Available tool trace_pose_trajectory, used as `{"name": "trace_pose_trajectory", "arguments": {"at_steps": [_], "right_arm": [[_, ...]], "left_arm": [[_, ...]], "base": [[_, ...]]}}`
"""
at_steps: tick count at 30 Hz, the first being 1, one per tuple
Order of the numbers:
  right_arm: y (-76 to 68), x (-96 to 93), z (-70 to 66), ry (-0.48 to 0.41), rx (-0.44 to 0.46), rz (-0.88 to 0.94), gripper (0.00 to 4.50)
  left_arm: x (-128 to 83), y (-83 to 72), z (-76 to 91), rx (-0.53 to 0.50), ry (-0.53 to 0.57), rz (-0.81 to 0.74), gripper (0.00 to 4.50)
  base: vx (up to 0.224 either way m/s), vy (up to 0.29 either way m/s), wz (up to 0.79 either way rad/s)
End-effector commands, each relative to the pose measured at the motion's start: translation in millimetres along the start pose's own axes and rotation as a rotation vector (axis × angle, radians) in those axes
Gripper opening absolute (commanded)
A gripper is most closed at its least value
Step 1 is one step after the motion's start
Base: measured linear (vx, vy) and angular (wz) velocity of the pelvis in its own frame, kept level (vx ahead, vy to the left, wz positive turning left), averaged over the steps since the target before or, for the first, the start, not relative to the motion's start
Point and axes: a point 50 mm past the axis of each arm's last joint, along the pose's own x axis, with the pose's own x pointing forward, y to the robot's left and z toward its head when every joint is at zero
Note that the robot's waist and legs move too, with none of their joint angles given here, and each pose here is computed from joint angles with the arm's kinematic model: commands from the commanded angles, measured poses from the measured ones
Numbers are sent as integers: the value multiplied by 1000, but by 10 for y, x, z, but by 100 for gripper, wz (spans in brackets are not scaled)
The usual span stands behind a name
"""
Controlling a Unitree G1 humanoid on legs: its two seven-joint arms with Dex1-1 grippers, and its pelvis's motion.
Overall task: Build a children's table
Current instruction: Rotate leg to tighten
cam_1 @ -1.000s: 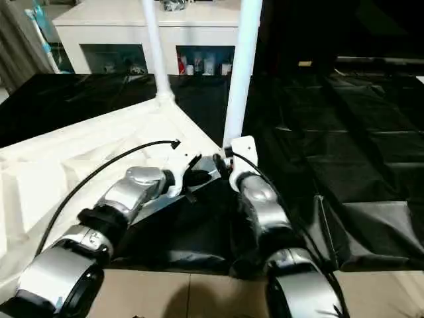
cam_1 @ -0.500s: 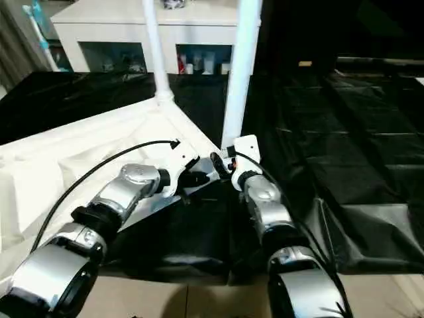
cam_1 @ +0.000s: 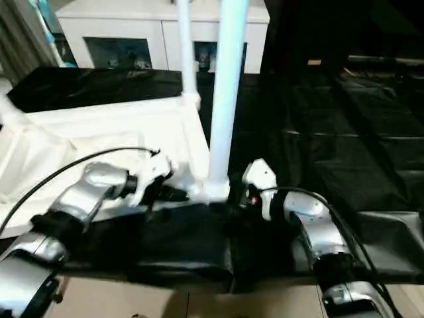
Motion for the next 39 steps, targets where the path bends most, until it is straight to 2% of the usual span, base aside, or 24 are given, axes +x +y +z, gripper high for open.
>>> {"name": "trace_pose_trajectory", "arguments": {"at_steps": [1,9,10,13,14,17,26,36,39], "right_arm": [[7,14,69,-23,-9,14,430],[-4,32,107,-35,4,35,430],[-1,31,96,-29,5,42,404],[2,27,86,-22,7,47,393],[2,21,85,-23,13,47,369],[2,15,84,-24,16,48,338],[8,11,56,-17,33,60,274],[23,25,27,-12,43,60,266],[-14,75,8,-20,56,-27,266]], "left_arm": [[22,-84,-83,-12,44,-76,0],[16,-125,-73,-9,37,-107,0],[15,-126,-73,-11,39,-106,0],[12,-122,-75,-12,43,-102,0],[8,-123,-79,-14,46,-101,0],[7,-125,-79,-17,47,-101,0],[11,-139,-94,-26,55,-109,0],[8,-178,-141,-44,74,-128,0],[26,-133,-139,-68,68,-72,0]], "base": [[0,0,0],[0,0,0],[0,0,0],[0,0,0],[0,0,0],[0,0,0],[0,0,0],[0,0,0],[0,0,0]]}}
